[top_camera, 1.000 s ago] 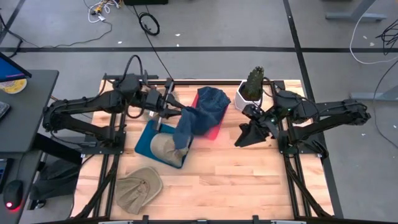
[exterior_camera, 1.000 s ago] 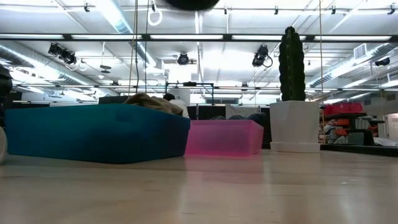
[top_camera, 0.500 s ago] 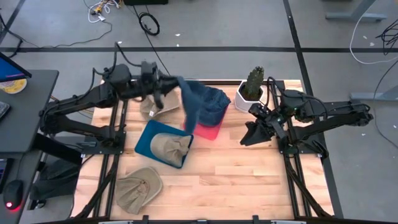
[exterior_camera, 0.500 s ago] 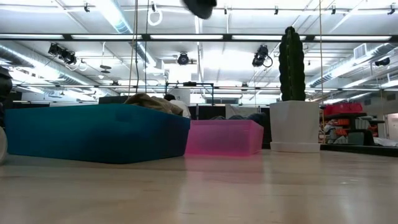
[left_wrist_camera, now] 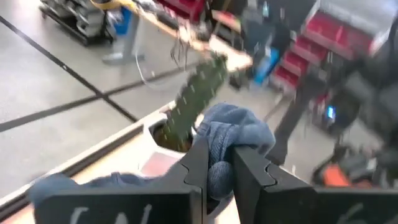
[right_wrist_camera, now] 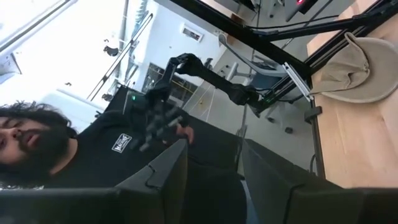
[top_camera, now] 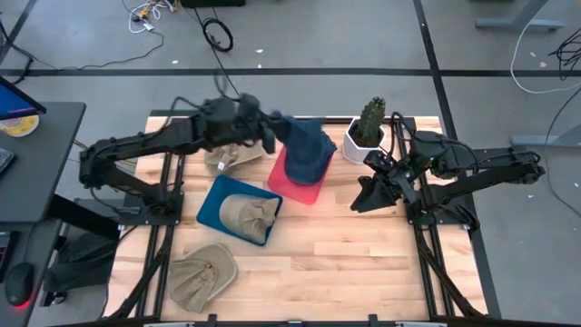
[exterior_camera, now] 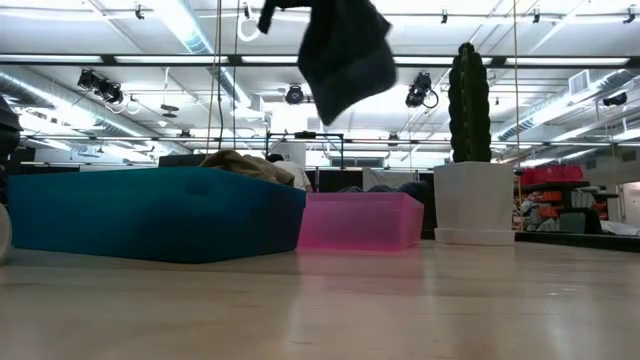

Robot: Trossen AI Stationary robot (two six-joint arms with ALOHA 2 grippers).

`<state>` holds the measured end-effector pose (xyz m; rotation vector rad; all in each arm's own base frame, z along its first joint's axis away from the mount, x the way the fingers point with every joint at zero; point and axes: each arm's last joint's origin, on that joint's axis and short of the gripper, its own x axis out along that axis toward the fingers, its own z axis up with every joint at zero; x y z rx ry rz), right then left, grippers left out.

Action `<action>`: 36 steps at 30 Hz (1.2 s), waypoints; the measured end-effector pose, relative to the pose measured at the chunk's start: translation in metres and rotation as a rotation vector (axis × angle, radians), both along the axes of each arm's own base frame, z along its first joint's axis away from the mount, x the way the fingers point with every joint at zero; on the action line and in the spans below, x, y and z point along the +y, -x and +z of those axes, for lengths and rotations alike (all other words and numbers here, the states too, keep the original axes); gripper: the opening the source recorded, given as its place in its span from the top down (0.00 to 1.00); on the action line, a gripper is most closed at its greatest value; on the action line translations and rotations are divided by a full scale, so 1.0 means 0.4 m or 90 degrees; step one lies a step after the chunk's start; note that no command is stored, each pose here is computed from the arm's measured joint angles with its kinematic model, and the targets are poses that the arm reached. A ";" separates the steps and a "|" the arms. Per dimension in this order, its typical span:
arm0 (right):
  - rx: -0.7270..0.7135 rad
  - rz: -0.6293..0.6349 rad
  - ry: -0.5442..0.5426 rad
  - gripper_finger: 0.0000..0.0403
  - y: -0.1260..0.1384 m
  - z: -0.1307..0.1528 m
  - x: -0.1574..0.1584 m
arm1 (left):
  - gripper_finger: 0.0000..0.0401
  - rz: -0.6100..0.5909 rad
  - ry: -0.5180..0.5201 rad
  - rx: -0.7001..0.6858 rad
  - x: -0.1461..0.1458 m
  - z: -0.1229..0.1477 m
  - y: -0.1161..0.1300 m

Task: Pick & Place hat
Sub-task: Put the blue cap into the red bin

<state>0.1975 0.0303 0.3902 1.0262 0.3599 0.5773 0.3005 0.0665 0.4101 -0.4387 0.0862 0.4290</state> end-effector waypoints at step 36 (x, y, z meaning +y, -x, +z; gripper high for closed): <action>0.174 -0.271 0.198 0.81 0.048 -0.027 -0.036 | 0.89 -0.276 -0.231 0.348 -0.018 -0.125 -0.165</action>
